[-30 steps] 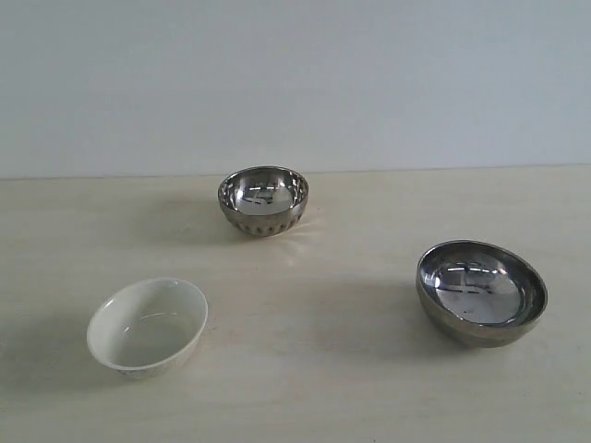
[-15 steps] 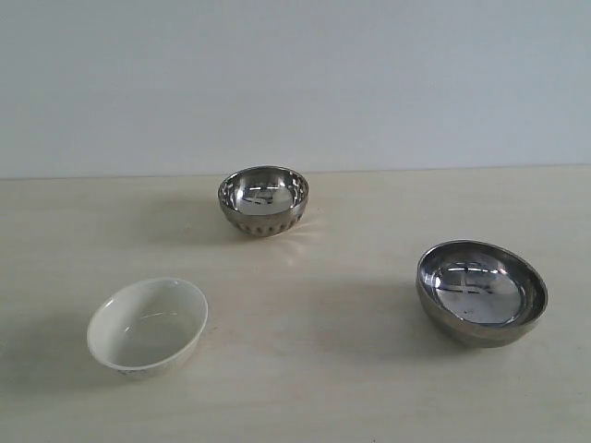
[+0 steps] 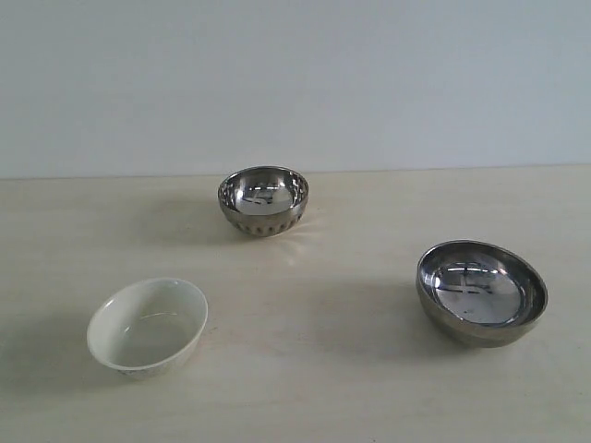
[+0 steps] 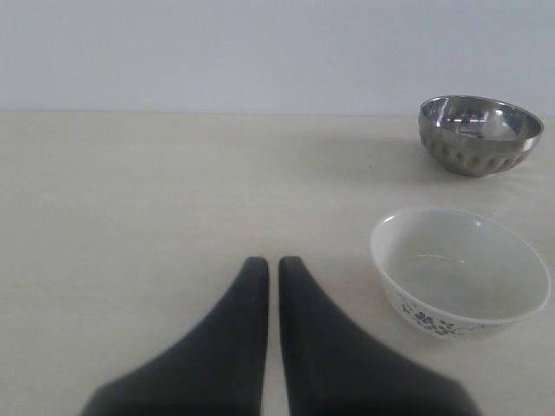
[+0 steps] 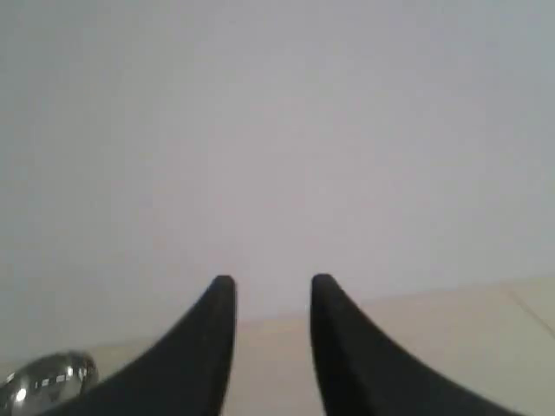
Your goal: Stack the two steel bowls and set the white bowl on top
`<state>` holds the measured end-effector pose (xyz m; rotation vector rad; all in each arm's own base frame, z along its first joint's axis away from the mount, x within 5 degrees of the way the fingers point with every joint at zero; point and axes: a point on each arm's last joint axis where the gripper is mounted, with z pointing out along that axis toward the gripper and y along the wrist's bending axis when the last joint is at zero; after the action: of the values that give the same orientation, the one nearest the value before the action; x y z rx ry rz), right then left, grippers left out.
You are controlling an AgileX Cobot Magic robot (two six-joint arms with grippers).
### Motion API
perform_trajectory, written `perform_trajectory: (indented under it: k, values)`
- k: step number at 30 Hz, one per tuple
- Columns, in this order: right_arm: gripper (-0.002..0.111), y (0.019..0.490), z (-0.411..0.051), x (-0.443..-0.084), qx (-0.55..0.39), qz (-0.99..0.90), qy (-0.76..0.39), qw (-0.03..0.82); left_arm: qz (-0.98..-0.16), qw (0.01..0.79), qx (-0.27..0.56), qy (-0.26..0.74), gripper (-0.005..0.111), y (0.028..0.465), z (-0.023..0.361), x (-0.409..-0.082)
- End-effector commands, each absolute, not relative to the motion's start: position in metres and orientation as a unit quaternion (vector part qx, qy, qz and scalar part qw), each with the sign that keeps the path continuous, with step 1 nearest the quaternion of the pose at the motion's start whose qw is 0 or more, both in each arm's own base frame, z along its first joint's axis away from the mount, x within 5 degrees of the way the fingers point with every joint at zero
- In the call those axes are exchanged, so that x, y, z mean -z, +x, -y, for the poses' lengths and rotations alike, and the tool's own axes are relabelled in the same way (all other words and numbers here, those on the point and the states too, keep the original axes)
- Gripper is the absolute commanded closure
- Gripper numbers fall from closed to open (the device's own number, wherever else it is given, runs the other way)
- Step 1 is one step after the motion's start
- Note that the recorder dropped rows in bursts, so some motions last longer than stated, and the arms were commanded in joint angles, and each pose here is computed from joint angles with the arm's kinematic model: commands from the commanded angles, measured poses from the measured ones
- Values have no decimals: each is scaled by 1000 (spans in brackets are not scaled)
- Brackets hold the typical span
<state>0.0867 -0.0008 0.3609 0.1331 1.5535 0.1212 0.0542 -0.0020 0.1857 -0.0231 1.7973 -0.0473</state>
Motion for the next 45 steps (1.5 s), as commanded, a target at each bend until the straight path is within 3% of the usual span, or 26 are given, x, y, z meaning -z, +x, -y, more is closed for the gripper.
perform_trajectory:
  k: [1,3,5,7,11,17,29,31,33,38,45]
  values:
    - [36,139,-1,-349,-73,-789,86,604,-780,625,23,-10,103,54,2,-186]
    - [21,163,-2,-335,-65,-827,83,552,-780,625,23,-10,103,54,2,-186]
    - [18,186,-2,-317,-56,-860,80,500,-780,625,23,-10,103,54,2,-186]
    - [21,213,-2,-288,-51,-894,85,437,-780,625,23,-10,103,54,2,-186]
    - [24,243,-1,-257,-58,-907,115,402,-780,625,23,-10,103,54,2,-186]
    - [24,290,-1,-178,-61,-926,152,341,-780,625,23,-10,103,54,2,-186]
    - [29,318,0,-118,-50,-936,159,310,-780,625,23,-10,103,54,2,-186]
    - [35,320,0,-117,-51,-933,160,317,-780,625,23,-10,103,54,2,-186]
    - [49,320,0,-118,-52,-933,161,319,-780,625,23,-10,103,54,2,-186]
    - [107,321,-15,-119,-61,-932,139,328,-780,625,23,-10,103,54,2,-186]
    - [108,321,-49,-126,-89,-929,109,344,-780,625,23,-10,103,54,2,-186]
